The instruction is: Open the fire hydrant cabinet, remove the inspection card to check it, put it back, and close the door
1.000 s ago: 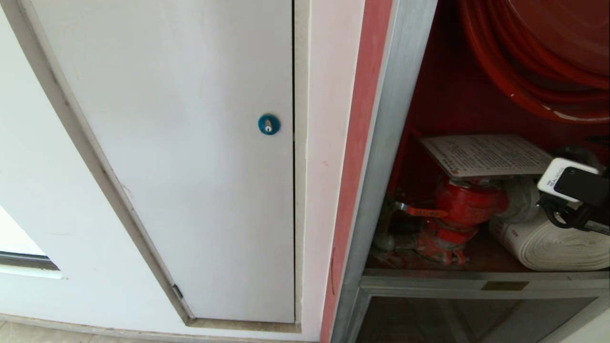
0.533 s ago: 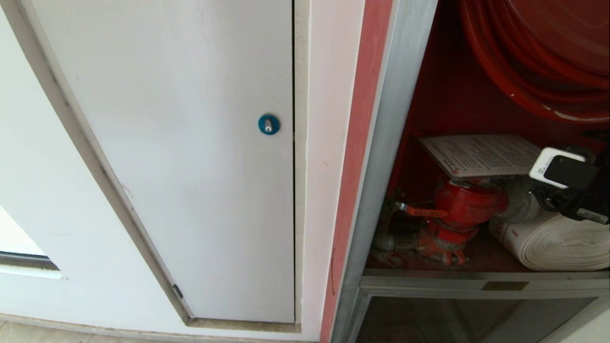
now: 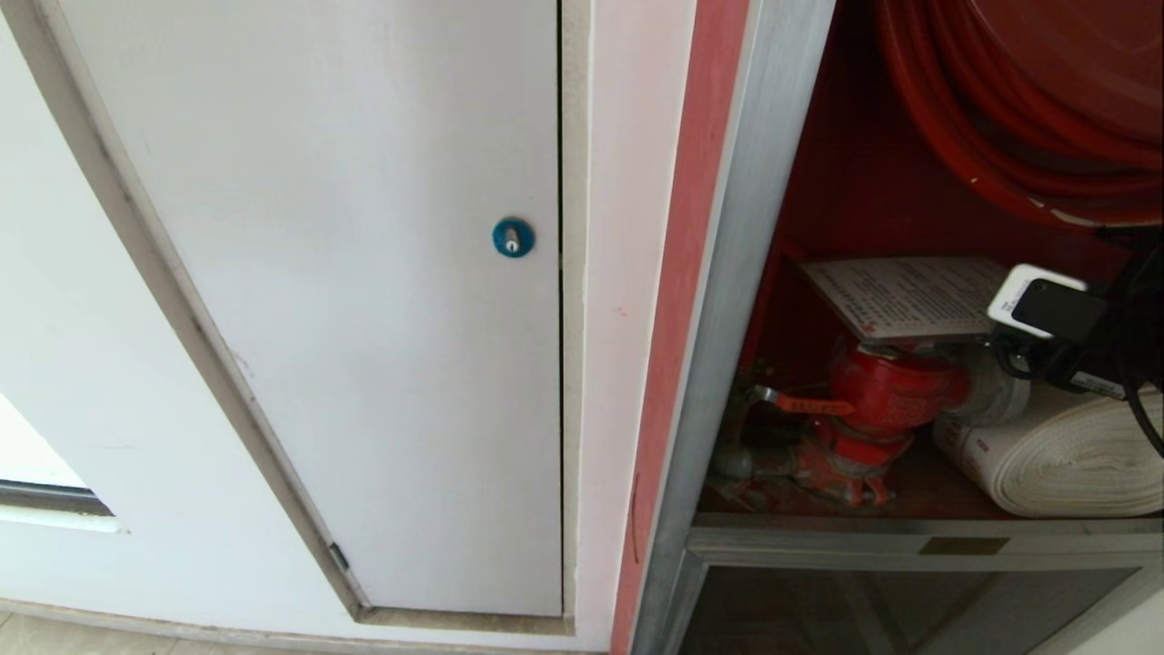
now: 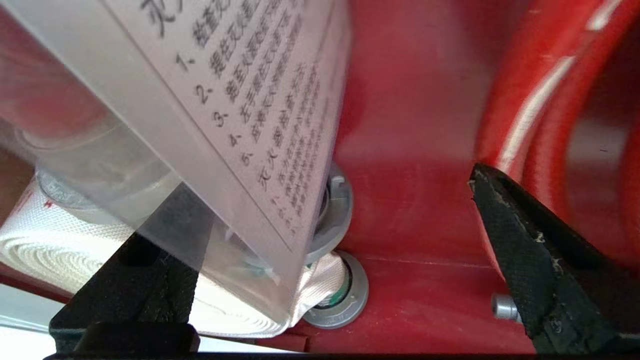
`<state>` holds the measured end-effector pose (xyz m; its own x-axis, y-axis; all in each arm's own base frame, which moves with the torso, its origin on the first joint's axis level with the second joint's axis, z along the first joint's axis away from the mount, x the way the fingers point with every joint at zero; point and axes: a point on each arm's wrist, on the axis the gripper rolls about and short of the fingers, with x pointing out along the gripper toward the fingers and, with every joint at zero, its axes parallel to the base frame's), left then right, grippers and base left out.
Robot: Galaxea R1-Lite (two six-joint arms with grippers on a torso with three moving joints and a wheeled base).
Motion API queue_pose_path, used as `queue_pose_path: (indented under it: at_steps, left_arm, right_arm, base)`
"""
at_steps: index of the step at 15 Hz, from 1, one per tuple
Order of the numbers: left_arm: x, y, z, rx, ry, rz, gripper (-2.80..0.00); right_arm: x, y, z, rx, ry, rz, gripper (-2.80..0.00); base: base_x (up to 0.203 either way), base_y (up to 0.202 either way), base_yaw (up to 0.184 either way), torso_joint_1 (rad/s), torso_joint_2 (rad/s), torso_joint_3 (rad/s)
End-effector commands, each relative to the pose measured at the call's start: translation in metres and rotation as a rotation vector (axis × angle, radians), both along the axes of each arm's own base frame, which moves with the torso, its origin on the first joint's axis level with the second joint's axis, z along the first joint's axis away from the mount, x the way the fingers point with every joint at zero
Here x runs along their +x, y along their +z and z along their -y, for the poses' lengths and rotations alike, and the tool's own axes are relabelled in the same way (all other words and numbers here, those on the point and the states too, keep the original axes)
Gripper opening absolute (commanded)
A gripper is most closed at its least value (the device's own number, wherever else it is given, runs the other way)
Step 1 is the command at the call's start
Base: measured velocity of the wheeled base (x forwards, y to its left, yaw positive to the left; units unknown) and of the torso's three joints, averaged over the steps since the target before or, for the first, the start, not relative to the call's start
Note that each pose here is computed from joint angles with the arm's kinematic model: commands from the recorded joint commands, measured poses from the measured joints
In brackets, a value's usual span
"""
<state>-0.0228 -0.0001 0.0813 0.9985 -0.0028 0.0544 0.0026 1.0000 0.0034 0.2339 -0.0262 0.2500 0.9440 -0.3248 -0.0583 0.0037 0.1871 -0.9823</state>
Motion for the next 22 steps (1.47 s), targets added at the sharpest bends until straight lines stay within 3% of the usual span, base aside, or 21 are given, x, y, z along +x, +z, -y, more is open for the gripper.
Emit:
queue_pose_path:
  at_steps: [1, 8, 9, 22]
  left_arm:
    - [0.0017, -0.0055, 0.0000, 0.000, 0.001, -0.021, -2.80]
    - [0.0017, -0.0055, 0.0000, 0.000, 0.000, -0.021, -2.80]
    - [0.0017, -0.0055, 0.0000, 0.000, 0.000, -0.021, -2.80]
    - [0.0017, -0.0055, 0.0000, 0.000, 0.000, -0.021, -2.80]
  right_arm:
    - [0.0012, -0.0006, 0.0024, -0.009, -0.011, -0.003, 0.00]
    - [0.0020, -0.0001, 0.0075, -0.014, -0.024, -0.004, 0.00]
    - [0.0020, -0.0002, 0.0075, -0.014, -0.024, -0.005, -2.80]
    - [-0.0043, 0.0009, 0.0065, -0.015, -0.015, 0.004, -2.80]
  base:
    - [0.000, 0.000, 0.000, 0.000, 0.00, 0.000]
    - [0.000, 0.000, 0.000, 0.000, 0.00, 0.000]
    - [0.000, 0.000, 0.000, 0.000, 0.00, 0.000]
    - [0.000, 0.000, 0.000, 0.000, 0.00, 0.000]
